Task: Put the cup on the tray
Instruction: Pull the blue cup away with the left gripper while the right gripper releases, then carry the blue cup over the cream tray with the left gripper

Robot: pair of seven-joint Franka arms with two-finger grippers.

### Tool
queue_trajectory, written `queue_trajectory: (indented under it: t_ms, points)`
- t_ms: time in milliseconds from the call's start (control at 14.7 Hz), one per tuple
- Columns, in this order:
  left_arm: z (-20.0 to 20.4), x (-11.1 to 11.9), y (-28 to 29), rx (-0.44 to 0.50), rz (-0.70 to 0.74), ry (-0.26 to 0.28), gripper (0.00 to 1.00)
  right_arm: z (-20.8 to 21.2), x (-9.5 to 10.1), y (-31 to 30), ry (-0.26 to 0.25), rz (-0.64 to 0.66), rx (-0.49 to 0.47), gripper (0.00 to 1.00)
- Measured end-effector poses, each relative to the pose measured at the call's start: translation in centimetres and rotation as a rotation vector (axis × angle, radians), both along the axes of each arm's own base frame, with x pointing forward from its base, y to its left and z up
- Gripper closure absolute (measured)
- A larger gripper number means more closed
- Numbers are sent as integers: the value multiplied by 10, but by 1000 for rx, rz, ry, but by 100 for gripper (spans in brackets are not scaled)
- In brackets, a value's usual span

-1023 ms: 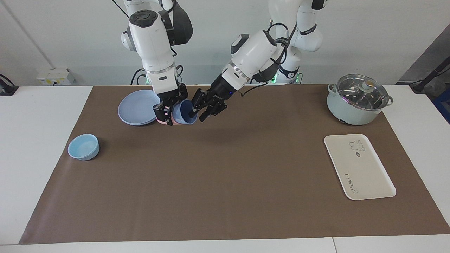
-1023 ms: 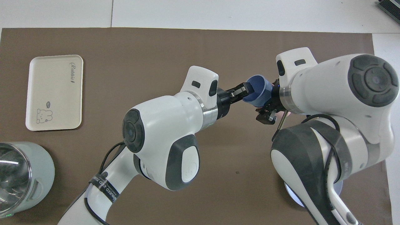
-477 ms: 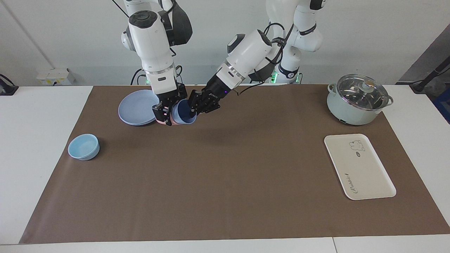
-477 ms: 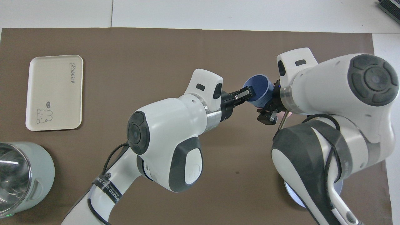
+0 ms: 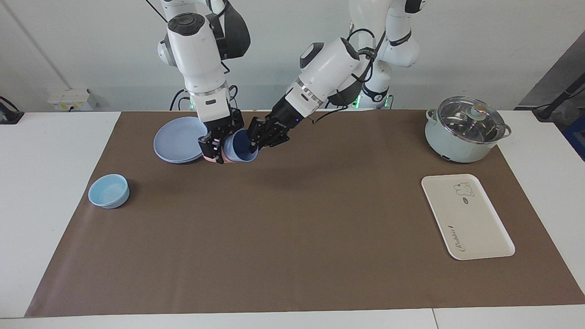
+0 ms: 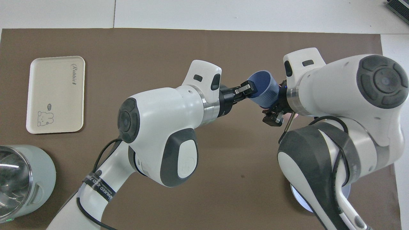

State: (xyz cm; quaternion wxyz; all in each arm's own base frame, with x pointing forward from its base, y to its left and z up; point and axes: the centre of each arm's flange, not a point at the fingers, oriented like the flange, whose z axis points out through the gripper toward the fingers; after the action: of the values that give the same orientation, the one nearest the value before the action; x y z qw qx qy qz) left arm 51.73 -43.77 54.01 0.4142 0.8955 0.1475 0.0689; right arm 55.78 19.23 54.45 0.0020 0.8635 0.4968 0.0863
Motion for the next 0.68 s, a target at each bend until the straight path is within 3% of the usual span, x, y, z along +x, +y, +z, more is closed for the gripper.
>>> queue_trajectory:
  t_ms: [409,682]
  points:
    - [32,62,69,-6,28,81,92,-1,0,1,2,2,-1,16]
    - [41,115,180,20,125,125,92,0,3,-4,-8,-13,3,16]
